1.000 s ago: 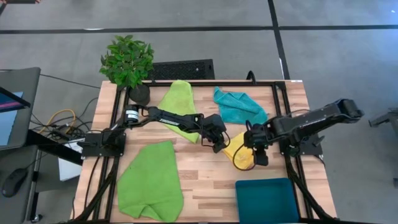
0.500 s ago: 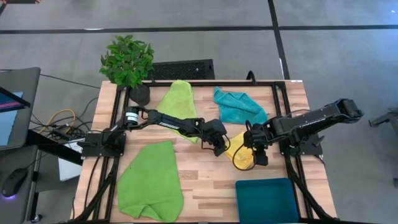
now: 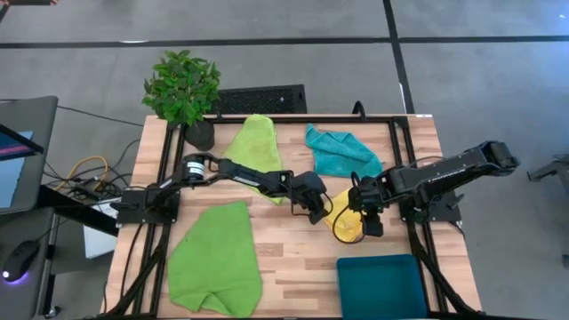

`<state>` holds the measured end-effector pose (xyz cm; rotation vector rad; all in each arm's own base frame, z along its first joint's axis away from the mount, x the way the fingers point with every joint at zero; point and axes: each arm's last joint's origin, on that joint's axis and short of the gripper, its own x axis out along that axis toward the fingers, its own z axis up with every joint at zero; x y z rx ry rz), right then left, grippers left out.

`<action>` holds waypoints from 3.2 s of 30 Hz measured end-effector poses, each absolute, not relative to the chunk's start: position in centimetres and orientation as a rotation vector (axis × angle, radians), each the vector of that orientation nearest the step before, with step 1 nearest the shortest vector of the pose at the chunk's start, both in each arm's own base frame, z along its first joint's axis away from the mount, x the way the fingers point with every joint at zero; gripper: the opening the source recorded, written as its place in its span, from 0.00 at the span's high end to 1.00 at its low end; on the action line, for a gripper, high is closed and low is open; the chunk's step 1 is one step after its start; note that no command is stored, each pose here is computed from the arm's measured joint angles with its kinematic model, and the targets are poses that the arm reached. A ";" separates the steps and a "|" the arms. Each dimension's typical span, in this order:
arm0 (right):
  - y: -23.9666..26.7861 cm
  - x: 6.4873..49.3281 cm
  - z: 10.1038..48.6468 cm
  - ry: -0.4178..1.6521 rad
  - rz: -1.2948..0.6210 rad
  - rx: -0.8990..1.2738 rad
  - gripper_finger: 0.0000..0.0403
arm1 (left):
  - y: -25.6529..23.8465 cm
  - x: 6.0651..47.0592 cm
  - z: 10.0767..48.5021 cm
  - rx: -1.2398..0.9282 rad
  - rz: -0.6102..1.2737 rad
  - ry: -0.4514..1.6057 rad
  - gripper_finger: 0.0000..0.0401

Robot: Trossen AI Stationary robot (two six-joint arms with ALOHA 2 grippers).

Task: Fold microfiber towels
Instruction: Put the folded yellow towel into the bin

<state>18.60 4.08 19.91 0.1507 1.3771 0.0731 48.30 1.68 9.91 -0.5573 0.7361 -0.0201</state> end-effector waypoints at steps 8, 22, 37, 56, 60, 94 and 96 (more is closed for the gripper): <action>4.0 18.6 19.9 1.370 0.067 0.131 0.48 | 1.6 48.2 9.6 -0.500 -0.027 0.751 0.89; 3.2 19.4 20.1 1.270 -0.024 -0.089 0.48 | 1.4 49.2 13.8 -0.031 -0.067 0.886 0.99; 1.9 20.5 20.4 1.173 -0.003 -0.164 0.48 | -2.0 50.3 17.0 0.483 -0.131 0.854 1.00; 1.0 20.3 20.3 1.207 0.139 -0.024 0.48 | -3.1 50.9 19.0 0.637 -0.120 0.807 1.00; 1.0 19.6 20.1 1.288 0.113 0.016 0.48 | -3.3 50.9 19.1 0.664 -0.085 0.815 1.00; 8.1 18.3 23.7 1.337 0.210 0.025 0.99 | -9.2 50.2 22.7 0.439 -0.234 0.787 1.00; 9.0 18.1 24.2 1.323 0.216 0.025 0.98 | -9.9 50.1 22.7 0.424 -0.238 0.784 1.00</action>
